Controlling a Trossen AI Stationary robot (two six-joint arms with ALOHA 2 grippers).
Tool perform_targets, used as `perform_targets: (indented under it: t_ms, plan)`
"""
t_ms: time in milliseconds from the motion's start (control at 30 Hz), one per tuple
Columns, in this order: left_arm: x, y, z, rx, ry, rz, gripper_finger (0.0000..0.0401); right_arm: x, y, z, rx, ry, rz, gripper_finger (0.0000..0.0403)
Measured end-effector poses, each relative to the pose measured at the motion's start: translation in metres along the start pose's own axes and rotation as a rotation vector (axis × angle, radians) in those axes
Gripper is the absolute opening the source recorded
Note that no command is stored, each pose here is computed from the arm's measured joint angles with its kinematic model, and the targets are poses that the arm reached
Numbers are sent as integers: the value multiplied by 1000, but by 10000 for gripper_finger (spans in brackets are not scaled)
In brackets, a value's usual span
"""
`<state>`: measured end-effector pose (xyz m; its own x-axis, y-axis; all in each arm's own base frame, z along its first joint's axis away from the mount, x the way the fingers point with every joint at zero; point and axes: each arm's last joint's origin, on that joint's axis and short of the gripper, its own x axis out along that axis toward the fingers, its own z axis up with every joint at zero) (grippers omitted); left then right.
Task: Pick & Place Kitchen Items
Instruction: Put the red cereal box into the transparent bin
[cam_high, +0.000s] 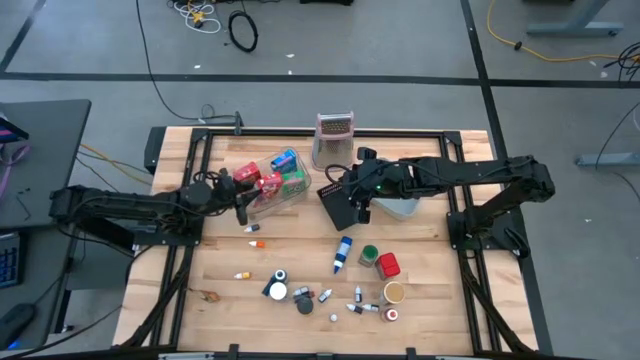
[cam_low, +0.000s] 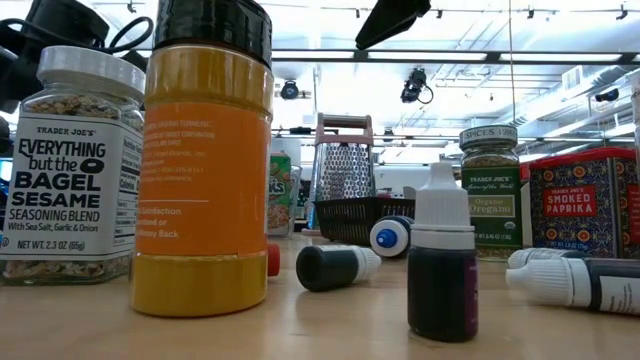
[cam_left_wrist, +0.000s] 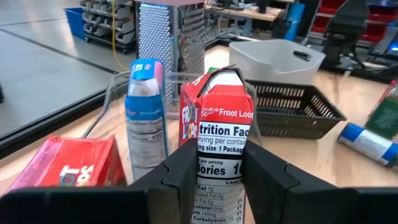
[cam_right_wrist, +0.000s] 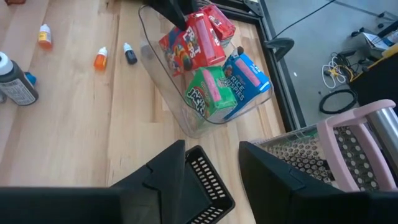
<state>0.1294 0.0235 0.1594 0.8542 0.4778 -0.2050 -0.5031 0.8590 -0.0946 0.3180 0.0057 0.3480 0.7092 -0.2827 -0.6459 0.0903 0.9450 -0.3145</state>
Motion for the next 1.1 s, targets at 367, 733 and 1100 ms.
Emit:
perform_targets:
  t_ms: [367, 733, 1100]
  plan:
    - [0, 1, -2, -10, 17, 21, 186, 0, 0, 0, 0, 0, 0, 160]
    - [0, 1, -2, -10, 16, 23, 204, 0, 0, 0, 0, 0, 0, 160]
    - [0, 0, 2, 34, -8, 19, 234, 0, 0, -1, -37, 12, 2, 160]
